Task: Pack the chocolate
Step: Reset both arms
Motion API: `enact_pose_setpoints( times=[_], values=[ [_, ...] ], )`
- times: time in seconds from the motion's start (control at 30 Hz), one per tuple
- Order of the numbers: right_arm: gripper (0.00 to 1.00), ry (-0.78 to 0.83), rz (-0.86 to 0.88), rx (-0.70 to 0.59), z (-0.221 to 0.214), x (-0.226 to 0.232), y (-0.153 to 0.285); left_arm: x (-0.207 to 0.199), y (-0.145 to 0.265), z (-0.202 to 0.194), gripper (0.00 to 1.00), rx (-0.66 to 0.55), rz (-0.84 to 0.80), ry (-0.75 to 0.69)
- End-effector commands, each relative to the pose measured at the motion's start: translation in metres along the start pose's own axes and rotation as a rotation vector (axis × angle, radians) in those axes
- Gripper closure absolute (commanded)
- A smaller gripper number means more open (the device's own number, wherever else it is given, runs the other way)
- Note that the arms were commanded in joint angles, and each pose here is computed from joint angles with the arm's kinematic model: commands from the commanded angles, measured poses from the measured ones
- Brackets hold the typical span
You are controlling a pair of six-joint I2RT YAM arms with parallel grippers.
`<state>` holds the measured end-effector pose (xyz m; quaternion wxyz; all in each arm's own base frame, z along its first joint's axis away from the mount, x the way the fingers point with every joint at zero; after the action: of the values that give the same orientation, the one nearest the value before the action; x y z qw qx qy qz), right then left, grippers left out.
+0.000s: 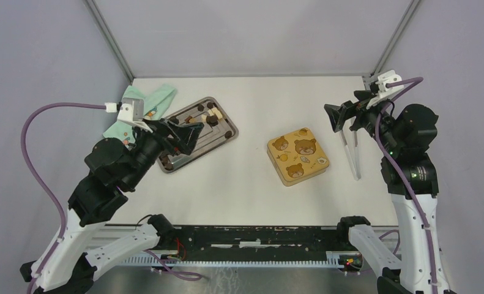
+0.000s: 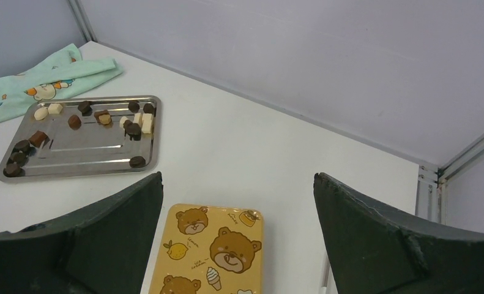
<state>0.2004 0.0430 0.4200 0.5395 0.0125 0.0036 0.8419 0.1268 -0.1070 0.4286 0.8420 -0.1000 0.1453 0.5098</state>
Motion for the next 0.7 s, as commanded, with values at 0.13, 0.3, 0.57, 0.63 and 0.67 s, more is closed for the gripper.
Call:
enact_pose_setpoints(
  times=[0.13, 0.3, 0.57, 0.63, 0.67],
  values=[
    [0.02, -0.009, 0.02, -0.009, -0.004, 0.001, -0.002, 0.004, 0.001, -0.002, 0.0, -0.001, 0.026, -0.005],
    [0.02, -0.014, 0.035, 0.004, -0.009, 0.002, -0.004, 0.005, -0.002, -0.008, 0.0, 0.015, 0.027, -0.006],
    [0.02, -0.016, 0.045, 0.009, -0.012, 0.002, -0.005, 0.006, -0.001, -0.012, 0.0, 0.022, 0.027, -0.006],
    [0.02, -0.016, 0.052, 0.012, -0.013, 0.003, -0.006, 0.006, -0.001, -0.012, 0.0, 0.022, 0.025, -0.009],
    [0.02, -0.017, 0.053, 0.012, -0.013, 0.002, -0.006, 0.007, 0.0, -0.013, 0.0, 0.023, 0.026, -0.011]
  ],
)
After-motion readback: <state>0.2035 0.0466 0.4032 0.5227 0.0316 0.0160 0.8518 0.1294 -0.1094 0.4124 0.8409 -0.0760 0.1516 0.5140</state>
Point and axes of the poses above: each gripper's point midway between its finger pads, its own y axis back along the fingers, its own x axis along the line the jaws close on, z = x × y, the point moved 8 cm from there along y, back along the fingers, and after that the axes turned 4 degrees about -y, right-handed, at the moved point
